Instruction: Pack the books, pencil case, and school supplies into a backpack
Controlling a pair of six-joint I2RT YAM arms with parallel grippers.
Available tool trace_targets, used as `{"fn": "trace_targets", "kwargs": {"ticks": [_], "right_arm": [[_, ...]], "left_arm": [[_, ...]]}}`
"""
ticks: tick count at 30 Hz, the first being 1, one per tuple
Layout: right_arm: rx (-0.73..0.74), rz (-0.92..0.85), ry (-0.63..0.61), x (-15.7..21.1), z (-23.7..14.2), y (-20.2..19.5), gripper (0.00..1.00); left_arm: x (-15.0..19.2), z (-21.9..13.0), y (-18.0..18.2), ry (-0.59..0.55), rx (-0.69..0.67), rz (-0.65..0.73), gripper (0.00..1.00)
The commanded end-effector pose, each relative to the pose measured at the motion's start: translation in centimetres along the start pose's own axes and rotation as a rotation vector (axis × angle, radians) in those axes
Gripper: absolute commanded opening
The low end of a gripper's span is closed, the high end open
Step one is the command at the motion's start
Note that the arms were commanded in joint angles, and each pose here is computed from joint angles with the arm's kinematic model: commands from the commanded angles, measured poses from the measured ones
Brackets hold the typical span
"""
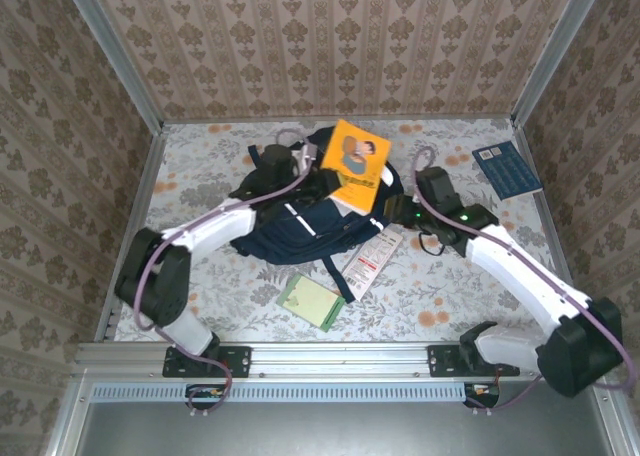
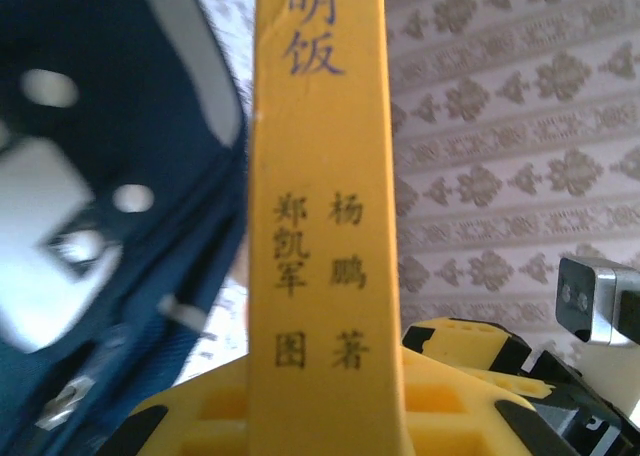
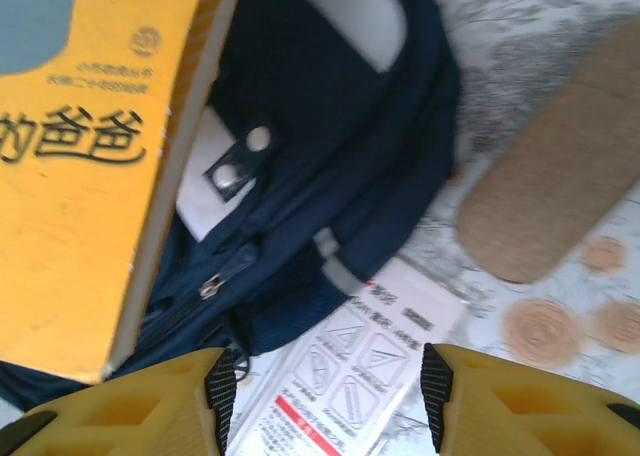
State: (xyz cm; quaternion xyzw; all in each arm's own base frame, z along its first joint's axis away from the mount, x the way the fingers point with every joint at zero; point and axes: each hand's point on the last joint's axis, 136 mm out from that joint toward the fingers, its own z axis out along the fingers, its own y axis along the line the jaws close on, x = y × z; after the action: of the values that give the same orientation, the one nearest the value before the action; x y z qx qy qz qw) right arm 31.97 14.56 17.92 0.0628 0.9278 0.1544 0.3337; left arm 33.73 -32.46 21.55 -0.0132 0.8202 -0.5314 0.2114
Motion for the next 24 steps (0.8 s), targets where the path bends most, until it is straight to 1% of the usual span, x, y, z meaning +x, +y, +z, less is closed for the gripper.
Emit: {"fn": "trace_targets", "kwargs": {"ticks": [1,3,7,9,14,17,20,24], "right_arm": [[-0.028,-0.121,-0.034,-1.3,1.1,4.0,0.55],[-0.046,-0.185,-0.003,-0.9,2.6,6.6,0.56],[-0.087,-0.294,0.057,0.6,5.3,11.4,0.57],[-0.109,-0.344,0.081,1.5,6.8,13.8,0.57],[-0.137,-0.477,0.134,3.8,9.9,18.9,0.57],[-0.147,-0.552,0.149,4.9,11.2,21.5,0.57],[-0.139,-0.595,0.156,5.7,12.7,23.0,0.58],[-0.088,-0.64,0.185,6.8,14.7,22.9,0.58]], "left_arm": [[-3.4,-5.6,-0.7,-0.182,-0.04,0.091,0.0],[-4.5,-9.4,1.0,-0.272,-0.099,0.073,0.0],[-4.9,-15.2,3.7,-0.4,-0.184,0.009,0.0],[-4.5,-17.8,5.2,-0.456,-0.236,-0.029,0.0],[-3.2,-23.1,7.4,-0.575,-0.316,-0.092,0.0],[-2.1,-25.2,8.4,-0.614,-0.367,-0.124,0.0],[-1.1,-26.4,9.0,-0.625,-0.422,-0.129,0.0],[-0.8,-26.8,9.2,-0.635,-0.436,-0.125,0.0]]}}
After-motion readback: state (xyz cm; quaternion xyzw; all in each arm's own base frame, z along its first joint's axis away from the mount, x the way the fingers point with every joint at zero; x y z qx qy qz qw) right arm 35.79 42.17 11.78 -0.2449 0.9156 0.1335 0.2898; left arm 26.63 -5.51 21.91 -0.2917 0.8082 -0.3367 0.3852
